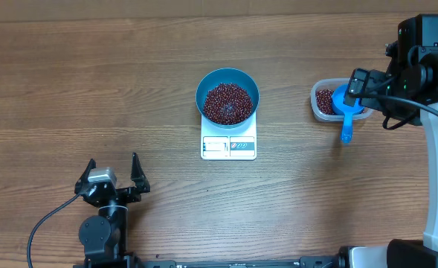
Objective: Scoop item into bowl and weigh 150g on scale
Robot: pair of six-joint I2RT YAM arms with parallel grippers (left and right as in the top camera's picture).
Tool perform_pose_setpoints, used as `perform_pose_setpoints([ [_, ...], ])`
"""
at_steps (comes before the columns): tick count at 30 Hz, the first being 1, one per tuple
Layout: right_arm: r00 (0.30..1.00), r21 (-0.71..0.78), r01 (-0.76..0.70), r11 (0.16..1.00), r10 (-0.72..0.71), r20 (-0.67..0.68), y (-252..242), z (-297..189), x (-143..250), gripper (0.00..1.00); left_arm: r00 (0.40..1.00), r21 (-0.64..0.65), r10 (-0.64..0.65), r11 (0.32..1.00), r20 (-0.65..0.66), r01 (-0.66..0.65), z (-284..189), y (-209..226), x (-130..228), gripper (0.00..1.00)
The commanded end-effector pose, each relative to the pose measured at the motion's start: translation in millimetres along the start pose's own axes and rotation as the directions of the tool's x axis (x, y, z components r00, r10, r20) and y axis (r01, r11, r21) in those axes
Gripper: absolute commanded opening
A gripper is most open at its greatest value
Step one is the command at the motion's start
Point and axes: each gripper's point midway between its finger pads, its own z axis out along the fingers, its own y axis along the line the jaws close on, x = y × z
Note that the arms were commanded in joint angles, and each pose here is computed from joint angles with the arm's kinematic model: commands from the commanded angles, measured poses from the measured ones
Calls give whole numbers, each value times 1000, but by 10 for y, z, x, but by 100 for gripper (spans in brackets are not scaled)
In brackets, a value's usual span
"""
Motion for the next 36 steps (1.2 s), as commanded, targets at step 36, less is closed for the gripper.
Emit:
perform_pose_setpoints([
  [36, 1000, -4, 2, 1000, -2, 24, 1, -63, -38, 100, 995, 109, 100, 989, 3, -100, -17, -260, 30, 100],
])
